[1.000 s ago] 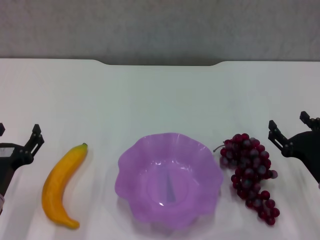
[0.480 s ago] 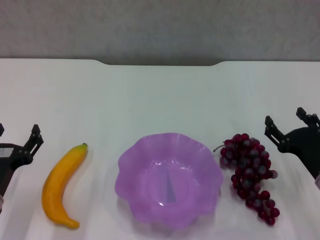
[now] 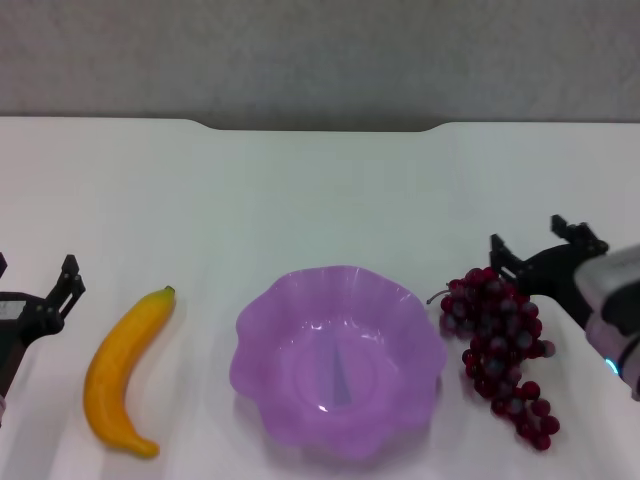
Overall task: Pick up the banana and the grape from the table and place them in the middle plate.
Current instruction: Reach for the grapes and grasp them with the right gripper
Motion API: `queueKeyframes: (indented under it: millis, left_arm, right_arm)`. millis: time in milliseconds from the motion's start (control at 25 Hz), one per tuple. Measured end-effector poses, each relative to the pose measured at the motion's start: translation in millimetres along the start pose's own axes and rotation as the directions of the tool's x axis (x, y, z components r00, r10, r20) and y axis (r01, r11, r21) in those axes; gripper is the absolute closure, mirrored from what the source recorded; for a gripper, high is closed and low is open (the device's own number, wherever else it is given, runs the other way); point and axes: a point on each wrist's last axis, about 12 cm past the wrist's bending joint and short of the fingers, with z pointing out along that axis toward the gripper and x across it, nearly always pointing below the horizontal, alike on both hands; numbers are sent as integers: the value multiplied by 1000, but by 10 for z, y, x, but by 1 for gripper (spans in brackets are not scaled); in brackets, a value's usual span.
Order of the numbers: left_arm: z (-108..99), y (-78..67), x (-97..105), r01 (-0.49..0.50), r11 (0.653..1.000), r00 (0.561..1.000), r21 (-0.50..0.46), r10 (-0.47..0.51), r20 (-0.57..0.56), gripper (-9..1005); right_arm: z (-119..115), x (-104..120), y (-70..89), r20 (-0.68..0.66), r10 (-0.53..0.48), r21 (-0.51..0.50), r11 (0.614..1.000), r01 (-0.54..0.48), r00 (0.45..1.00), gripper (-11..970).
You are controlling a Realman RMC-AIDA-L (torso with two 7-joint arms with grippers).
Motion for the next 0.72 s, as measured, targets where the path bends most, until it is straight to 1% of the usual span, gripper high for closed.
queueKeyframes:
  millis: [120, 240, 320, 480, 600, 720]
  left_arm:
    - [1, 0, 2, 0, 1000, 1000, 0, 0, -2, 103]
    - [2, -1, 3, 0, 1000, 1000, 0, 0, -3, 103]
    - [5, -3, 5, 0, 1000, 1000, 1, 0, -6, 103]
    - [12, -11, 6, 1, 1000, 1000, 3, -1, -9, 103]
    - [35, -21, -4, 0, 1000, 1000, 7, 0, -7, 103]
    - [39, -28, -6, 1, 1000, 1000, 8, -1, -7, 103]
  right_arm:
    - [5, -138, 56, -71, 16, -51, 998, -20, 997, 143]
    - [-23, -284, 63, -116, 58, -97, 993, -69, 992, 147]
    - [-37, -373, 17, -167, 88, -123, 986, -109, 982, 149]
    - [-41, -530, -124, -271, 144, -157, 969, -191, 952, 154]
    - [-40, -585, -239, -341, 172, -159, 958, -237, 924, 158]
    - [-22, -602, -277, -374, 176, -164, 954, -252, 911, 162]
